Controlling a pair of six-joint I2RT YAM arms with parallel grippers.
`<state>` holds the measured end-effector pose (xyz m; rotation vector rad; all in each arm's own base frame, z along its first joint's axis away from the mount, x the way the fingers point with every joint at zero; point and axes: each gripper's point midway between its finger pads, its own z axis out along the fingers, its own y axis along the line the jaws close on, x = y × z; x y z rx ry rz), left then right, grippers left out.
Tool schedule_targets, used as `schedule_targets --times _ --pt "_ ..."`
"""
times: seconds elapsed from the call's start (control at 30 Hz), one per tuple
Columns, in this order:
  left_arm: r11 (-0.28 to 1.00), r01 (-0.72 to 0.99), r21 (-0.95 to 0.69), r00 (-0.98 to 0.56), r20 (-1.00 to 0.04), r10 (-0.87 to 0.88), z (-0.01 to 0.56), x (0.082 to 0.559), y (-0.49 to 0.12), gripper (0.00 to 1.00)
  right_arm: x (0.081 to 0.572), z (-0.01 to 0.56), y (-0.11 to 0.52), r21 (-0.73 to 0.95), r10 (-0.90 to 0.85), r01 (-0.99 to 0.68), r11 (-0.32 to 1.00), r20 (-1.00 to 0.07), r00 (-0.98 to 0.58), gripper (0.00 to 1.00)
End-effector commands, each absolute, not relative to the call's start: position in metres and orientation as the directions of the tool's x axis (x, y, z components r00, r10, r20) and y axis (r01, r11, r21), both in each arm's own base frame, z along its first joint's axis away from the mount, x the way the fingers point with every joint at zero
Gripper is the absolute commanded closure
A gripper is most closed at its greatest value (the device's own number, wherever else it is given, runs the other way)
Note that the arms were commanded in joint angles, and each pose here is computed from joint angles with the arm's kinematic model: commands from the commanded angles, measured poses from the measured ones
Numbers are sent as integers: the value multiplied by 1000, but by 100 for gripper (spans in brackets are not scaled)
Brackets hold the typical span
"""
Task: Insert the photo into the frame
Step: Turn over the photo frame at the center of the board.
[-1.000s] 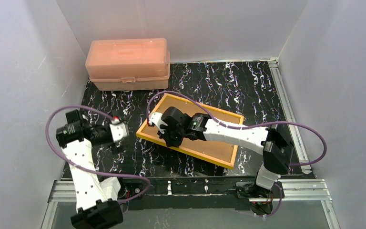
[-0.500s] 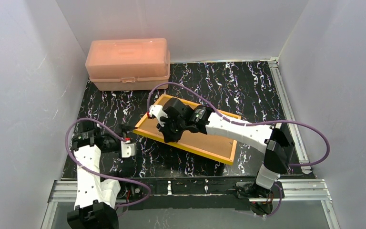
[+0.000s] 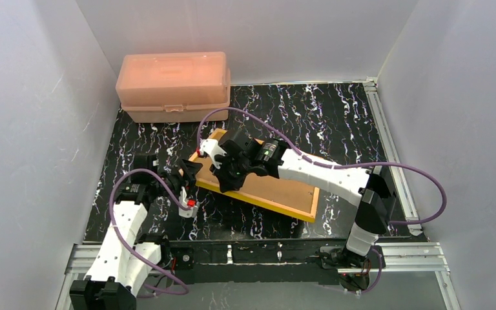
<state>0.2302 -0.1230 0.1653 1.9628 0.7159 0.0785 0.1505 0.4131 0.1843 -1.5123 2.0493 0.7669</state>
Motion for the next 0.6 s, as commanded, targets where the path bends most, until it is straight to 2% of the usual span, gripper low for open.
schedule_targets --times 0.0,0.03,0.1,0.2,0.4,0.57 --pt "-453 214 866 898 8 440 179 242 -129 50 163 236 441 114 -576 -974 197 -790 -209 99" --pt "-450 227 863 893 0 450 179 242 -128 55 164 238 441 109 -576 -974 198 -791 -205 96" --pt "-439 254 862 885 -25 465 182 239 -127 65 168 240 439 92 -577 -973 212 -792 -200 79" --pt "-431 297 852 870 -56 489 182 234 -124 71 175 251 434 42 -568 -970 239 -804 -175 58" --pt "-364 401 840 825 -159 543 192 228 -121 72 173 267 411 -28 -598 -975 222 -794 -113 39" --pt "-323 506 799 778 -262 570 200 221 -120 73 154 257 390 -130 -687 -971 201 -725 -45 32"
